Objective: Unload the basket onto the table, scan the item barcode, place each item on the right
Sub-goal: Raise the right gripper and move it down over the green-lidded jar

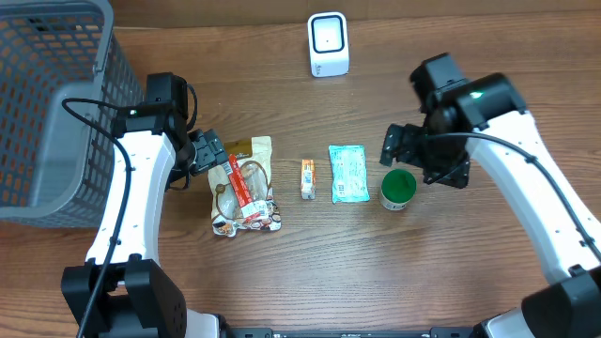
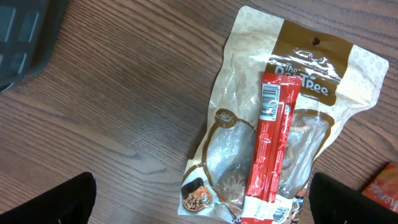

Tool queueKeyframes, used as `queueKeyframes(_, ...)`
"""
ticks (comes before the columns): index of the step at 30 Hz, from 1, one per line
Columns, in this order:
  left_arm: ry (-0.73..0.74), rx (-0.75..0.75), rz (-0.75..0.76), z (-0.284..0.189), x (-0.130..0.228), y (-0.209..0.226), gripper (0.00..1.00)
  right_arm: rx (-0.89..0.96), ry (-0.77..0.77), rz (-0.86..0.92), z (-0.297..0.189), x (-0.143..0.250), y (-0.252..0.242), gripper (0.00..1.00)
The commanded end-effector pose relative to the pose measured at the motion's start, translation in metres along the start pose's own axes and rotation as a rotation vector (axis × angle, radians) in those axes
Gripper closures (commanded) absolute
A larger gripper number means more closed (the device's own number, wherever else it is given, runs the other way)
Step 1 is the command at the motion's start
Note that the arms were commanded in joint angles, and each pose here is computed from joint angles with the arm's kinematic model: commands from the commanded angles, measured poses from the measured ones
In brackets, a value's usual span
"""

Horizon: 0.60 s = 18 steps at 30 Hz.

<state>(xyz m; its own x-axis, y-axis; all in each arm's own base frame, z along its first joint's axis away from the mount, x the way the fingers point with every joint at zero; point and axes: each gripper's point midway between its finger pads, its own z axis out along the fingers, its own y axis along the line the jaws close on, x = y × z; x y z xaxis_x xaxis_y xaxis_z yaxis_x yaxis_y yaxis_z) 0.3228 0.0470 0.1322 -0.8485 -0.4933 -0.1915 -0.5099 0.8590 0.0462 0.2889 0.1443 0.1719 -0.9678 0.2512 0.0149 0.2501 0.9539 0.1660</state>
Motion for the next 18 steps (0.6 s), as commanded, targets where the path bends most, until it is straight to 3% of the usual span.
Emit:
queueKeyframes(1,-0.018,-0.005,-0.011,-0.004,-0.005,0.001,0.0,0.069,0.012,-0.003,0.018,0.003,-0.003,0.01)
queueKeyframes(18,-0.018,-0.005,-0.011,-0.004,-0.005,0.001,0.0,0.148,0.041,0.07,0.075,0.0,-0.015,0.01)
